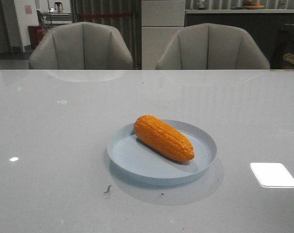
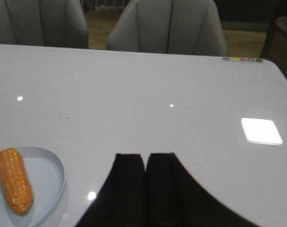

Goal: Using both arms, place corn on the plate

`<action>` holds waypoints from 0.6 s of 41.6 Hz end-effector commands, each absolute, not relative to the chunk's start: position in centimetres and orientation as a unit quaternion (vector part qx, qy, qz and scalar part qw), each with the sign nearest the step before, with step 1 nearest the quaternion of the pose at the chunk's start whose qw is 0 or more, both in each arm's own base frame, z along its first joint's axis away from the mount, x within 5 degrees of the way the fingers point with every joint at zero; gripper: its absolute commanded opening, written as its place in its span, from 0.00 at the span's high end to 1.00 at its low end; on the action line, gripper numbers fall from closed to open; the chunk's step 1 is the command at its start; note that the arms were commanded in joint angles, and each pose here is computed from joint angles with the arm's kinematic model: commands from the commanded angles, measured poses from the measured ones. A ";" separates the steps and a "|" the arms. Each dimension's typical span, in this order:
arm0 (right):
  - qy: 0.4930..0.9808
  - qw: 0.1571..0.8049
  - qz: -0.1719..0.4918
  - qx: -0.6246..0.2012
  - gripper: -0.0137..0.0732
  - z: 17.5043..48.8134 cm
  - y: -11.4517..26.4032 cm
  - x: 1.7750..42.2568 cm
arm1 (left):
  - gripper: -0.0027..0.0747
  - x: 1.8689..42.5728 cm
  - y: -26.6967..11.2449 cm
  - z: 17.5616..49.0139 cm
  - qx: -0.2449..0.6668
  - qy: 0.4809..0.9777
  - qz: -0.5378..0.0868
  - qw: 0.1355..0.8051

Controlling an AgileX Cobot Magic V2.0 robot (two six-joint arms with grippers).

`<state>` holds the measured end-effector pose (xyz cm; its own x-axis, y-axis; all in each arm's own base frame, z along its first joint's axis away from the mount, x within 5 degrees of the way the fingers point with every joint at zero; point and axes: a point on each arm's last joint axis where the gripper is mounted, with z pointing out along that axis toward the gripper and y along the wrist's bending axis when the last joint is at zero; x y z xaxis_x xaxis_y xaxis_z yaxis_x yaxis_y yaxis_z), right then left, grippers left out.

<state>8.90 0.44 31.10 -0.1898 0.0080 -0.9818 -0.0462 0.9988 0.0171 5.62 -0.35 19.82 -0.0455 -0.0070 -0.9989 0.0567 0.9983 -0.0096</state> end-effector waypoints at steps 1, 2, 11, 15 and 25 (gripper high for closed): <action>0.722 0.691 0.020 -0.009 0.81 31.4 0.3 7.9 | 0.84 5.7 -0.3 19.4 0.006 0.700 -0.030 0.713; 0.723 0.690 0.019 -0.009 0.81 30.8 0.3 7.7 | 0.84 5.7 -0.3 19.4 0.006 0.700 -0.030 0.713; 0.715 0.698 0.022 -0.007 0.81 26.2 0.3 5.6 | 0.84 5.7 -0.3 19.4 0.006 0.700 -0.030 0.713; 0.708 0.706 0.022 -0.007 0.81 24.2 0.2 5.1 | 0.84 5.7 -0.3 19.4 0.006 0.700 -0.030 0.713; 0.752 0.659 0.021 -0.007 0.81 19.0 0.2 5.4 | 0.84 5.7 -0.3 19.4 0.006 0.700 -0.030 0.713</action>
